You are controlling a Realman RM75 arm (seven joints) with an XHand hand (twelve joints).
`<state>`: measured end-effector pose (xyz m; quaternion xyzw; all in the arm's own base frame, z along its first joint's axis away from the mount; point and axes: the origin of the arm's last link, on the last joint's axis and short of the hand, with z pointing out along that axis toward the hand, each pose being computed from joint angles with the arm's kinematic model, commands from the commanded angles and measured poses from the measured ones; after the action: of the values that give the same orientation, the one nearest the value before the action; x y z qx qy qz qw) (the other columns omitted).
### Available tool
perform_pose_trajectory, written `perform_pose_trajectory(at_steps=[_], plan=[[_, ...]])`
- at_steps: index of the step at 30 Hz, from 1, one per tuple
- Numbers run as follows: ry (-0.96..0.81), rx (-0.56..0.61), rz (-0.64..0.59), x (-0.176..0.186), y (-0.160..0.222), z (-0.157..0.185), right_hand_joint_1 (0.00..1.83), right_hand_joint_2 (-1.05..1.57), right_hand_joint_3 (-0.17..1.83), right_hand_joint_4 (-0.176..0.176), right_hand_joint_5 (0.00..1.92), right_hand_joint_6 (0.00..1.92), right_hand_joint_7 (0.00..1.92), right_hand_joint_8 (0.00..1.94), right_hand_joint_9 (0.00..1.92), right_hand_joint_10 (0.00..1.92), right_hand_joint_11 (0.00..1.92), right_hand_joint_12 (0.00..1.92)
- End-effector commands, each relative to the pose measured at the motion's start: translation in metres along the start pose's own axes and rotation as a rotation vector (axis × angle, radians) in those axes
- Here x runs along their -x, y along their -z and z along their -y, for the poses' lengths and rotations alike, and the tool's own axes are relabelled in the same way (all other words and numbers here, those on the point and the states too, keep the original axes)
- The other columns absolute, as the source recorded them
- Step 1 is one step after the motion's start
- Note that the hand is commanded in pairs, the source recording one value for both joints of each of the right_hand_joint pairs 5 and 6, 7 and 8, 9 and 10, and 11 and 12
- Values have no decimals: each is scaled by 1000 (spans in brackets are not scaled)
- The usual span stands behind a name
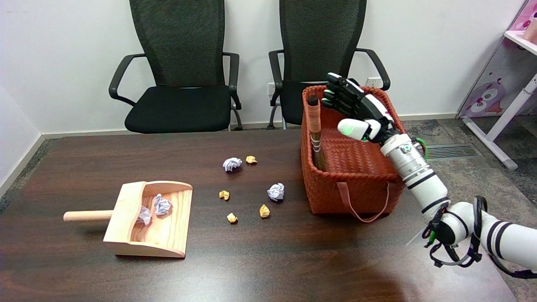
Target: Pick up the broom by its handle.
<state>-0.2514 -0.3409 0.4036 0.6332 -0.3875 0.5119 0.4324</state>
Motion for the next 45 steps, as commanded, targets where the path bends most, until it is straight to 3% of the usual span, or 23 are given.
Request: perform_pose_trajectory(at_steps=[1,4,14,24,45], plan=[[22,31,34,5,-1,-4,908,-25,641,-103,176,176,176,176,278,278,396,396],[17,45,27,3,8,-5,909,10,632,-138,162,162,162,162,252,252,362,362],[51,48,-20,-20,28,21,909,111,626,-176,146,146,146,146,224,224,198,198],[80,58,18,-10,14,46,890,136,684,-176,135,135,135,135,191,191,6,6],[59,59,58,-11,3,73,879,200,670,-176,172,172,172,172,237,237,35,35]])
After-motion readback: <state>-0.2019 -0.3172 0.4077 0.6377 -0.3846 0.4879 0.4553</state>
